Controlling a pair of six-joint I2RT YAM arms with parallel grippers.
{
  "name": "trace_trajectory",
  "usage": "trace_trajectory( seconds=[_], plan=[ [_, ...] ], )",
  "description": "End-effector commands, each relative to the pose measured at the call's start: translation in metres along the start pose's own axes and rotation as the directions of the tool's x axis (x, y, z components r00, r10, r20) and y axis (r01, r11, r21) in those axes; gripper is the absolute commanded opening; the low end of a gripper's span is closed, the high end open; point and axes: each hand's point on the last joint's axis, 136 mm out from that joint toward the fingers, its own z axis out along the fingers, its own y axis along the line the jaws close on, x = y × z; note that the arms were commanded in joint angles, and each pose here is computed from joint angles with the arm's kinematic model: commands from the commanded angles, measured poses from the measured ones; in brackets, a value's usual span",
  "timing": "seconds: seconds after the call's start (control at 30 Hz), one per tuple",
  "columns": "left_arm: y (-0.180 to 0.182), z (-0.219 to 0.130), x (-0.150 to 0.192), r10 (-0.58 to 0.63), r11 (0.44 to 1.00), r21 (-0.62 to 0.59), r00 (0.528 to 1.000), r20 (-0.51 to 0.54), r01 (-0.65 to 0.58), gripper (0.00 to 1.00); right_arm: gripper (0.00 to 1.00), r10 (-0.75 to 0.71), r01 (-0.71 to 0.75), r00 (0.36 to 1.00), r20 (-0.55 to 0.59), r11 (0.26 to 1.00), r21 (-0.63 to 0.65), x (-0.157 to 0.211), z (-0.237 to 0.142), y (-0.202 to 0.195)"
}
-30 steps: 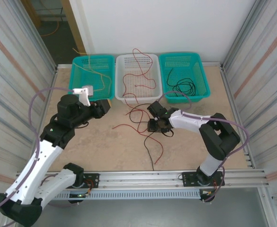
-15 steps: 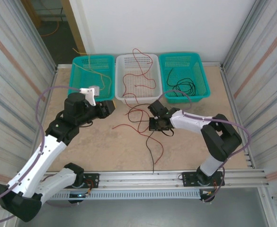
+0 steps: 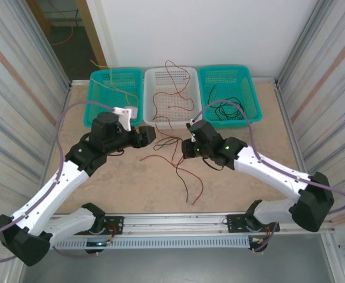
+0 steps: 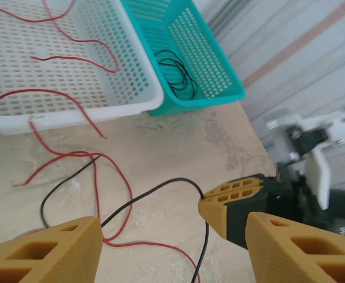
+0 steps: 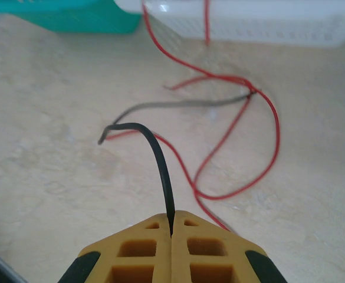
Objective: Untangle the cables
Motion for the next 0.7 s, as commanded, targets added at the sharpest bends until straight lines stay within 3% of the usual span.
trace_trajectory(
  seconds=[0.0,0.17,0.67],
  plan=[
    [-0.027,-0.002,-0.013,0.085,0.994,0.071,0.996,0.038,-0.087,0.71,0.0,-0.048,0.051,0.996,0.075,0.998,-0.04,-0.022,-0.03,0.015],
    [-0.045,0.0,-0.008,0.175,0.977,0.122,0.984,0.024,-0.177,0.74,0.0,-0.045,0.061,0.989,0.143,0.992,-0.113,-0.042,-0.057,0.033],
    [-0.036,0.006,-0.005,0.346,0.936,0.071,0.938,-0.019,-0.344,0.73,0.0,-0.056,0.122,0.972,0.229,0.95,-0.286,-0.069,-0.109,0.072]
  ],
)
